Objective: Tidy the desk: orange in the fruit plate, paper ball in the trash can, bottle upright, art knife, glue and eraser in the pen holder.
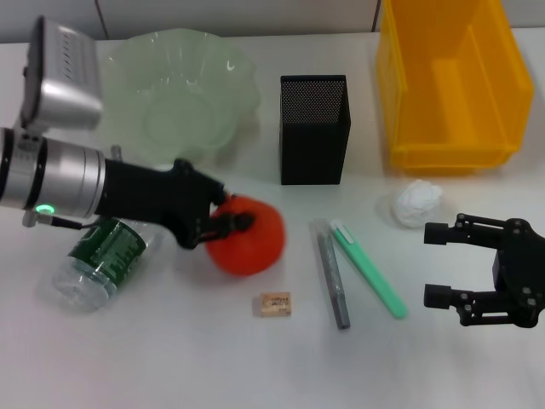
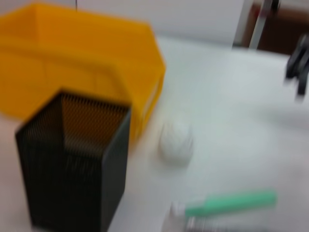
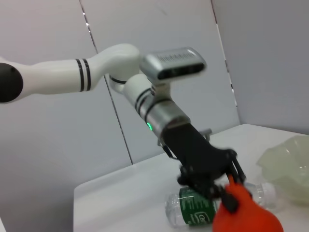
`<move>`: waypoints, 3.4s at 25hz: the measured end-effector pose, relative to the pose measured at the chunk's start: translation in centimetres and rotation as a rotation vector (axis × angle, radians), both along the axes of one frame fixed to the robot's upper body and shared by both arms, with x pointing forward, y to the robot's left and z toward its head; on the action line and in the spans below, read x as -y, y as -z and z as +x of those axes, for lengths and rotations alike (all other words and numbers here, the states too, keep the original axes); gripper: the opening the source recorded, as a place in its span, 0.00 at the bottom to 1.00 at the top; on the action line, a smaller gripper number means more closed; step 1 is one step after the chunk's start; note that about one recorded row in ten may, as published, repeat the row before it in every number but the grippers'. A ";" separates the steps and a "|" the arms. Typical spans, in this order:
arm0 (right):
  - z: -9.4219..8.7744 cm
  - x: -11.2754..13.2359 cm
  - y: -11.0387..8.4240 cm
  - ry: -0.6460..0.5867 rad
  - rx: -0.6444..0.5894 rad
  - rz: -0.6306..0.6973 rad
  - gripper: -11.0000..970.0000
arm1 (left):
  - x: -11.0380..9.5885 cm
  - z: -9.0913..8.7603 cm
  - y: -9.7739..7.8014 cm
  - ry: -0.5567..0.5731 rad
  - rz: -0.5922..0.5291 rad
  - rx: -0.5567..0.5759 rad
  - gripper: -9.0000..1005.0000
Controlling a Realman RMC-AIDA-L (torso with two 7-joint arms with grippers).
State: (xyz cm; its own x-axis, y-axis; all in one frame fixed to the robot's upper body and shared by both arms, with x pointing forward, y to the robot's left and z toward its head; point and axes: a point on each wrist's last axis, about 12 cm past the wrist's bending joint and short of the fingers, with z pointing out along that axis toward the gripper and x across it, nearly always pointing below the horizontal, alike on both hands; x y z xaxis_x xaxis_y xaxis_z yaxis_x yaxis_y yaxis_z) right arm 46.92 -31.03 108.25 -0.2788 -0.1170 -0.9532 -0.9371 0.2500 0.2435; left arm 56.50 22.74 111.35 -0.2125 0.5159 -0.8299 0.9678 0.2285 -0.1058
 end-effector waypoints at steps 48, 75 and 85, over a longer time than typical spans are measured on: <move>6.9 -1.9 -13.0 0.318 -0.275 -0.734 0.85 | -4.2 -3.5 0.9 0.002 -0.257 -0.034 0.82; 13.4 -8.9 -4.6 0.343 -0.387 -0.891 0.85 | -4.5 -4.9 2.5 -0.001 -0.226 -0.103 0.81; 13.4 -9.5 -4.7 0.312 -0.359 -0.909 0.68 | -4.7 -5.0 2.7 -0.012 -0.227 -0.107 0.81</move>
